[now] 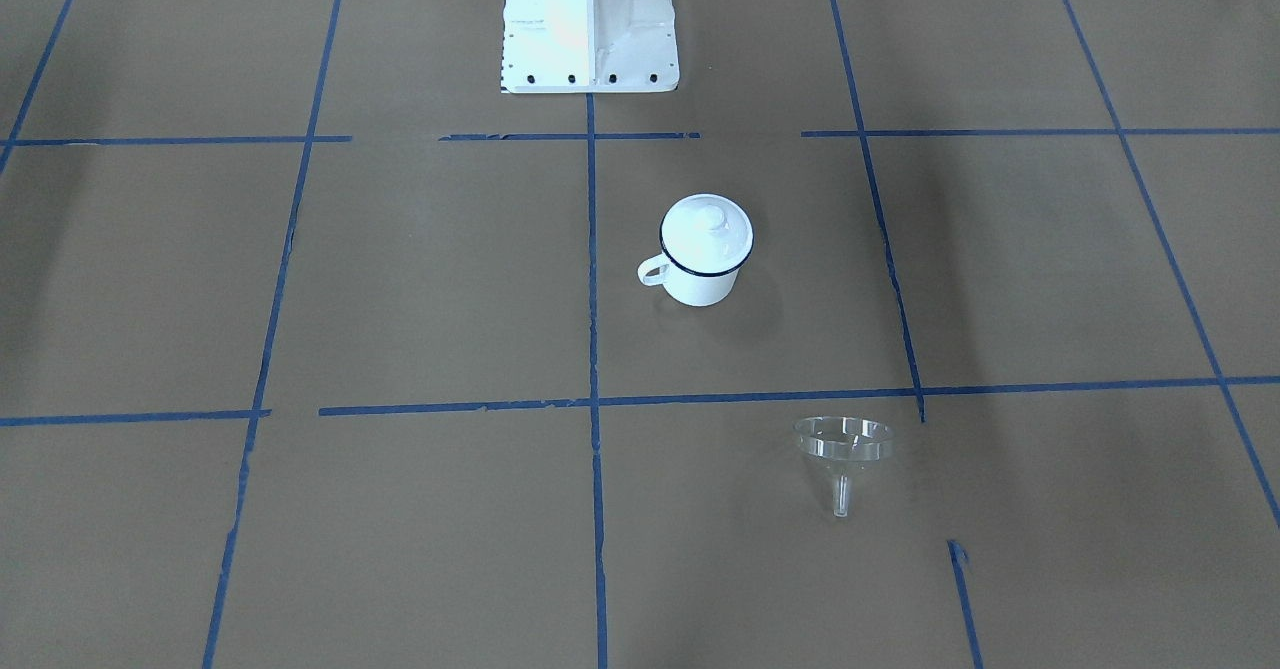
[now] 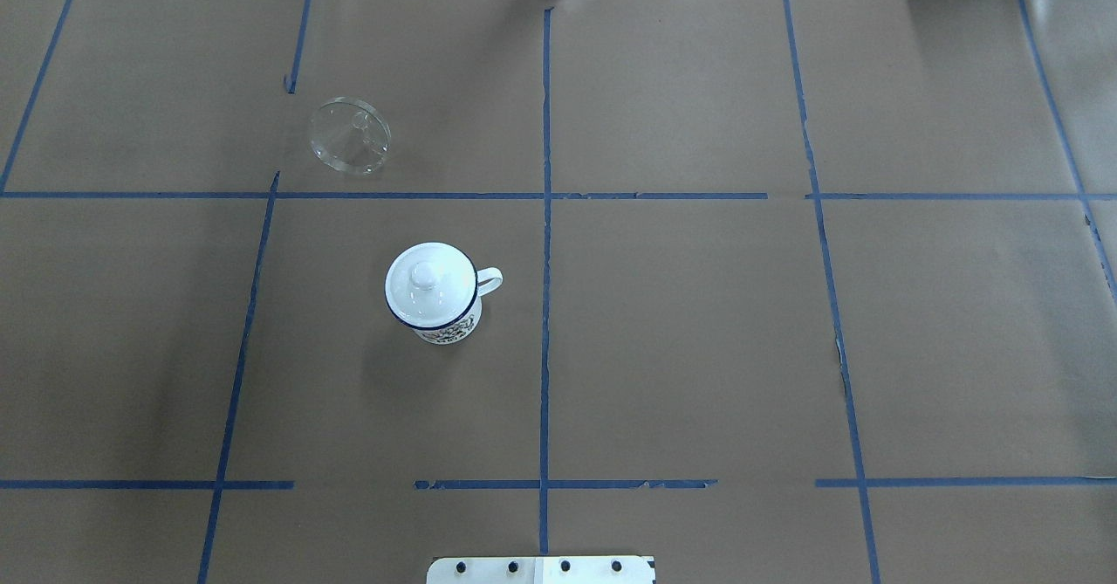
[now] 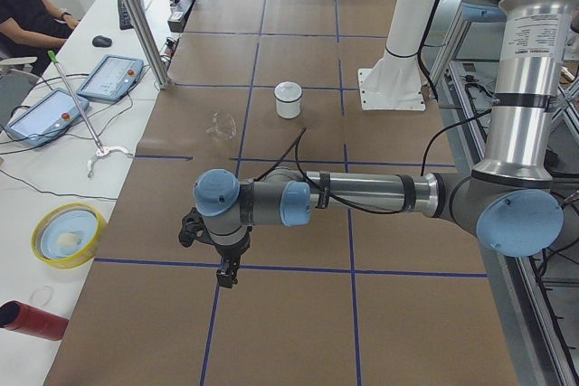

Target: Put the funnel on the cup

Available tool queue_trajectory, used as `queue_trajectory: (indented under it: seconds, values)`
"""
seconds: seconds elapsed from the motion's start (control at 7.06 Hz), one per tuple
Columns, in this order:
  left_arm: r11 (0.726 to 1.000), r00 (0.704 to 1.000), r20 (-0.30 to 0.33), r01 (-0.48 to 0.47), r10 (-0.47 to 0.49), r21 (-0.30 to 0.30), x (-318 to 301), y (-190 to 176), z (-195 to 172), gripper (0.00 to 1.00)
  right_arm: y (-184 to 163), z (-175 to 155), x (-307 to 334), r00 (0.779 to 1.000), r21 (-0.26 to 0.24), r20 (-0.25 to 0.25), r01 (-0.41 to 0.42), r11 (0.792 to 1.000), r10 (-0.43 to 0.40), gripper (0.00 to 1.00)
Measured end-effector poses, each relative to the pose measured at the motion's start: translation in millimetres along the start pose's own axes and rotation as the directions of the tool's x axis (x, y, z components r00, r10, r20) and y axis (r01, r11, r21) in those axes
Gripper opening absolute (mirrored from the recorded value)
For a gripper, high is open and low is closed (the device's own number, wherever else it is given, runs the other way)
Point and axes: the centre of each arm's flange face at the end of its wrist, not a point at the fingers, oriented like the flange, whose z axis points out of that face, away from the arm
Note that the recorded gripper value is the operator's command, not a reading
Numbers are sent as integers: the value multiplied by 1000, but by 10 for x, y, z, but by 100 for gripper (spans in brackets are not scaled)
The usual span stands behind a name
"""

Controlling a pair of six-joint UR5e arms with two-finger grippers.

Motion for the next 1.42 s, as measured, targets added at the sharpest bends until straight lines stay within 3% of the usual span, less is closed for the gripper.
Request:
queue_trajectory:
  seconds: [0.43, 0.71, 1.13, 1.42]
  values:
    - [1000, 1000, 5, -6, 6, 16, 28, -40, -95, 100, 1, 1, 1, 1000, 0, 0, 0, 1000, 0, 100]
    - [996, 1000, 21, -23, 21, 82, 373, -284, -453, 100, 2, 1, 1, 1000, 0, 0, 0, 1000, 0, 100]
    - [989, 1000, 2, -11, 11, 150, 1905, -974, -1065, 100, 4, 3, 2, 1000, -1, 0, -1, 1000, 1, 100]
    - [990, 998, -61, -4, 13, 143, 3269, -1165, -1178, 100, 4, 3, 3, 1000, -1, 0, -1, 1000, 1, 100]
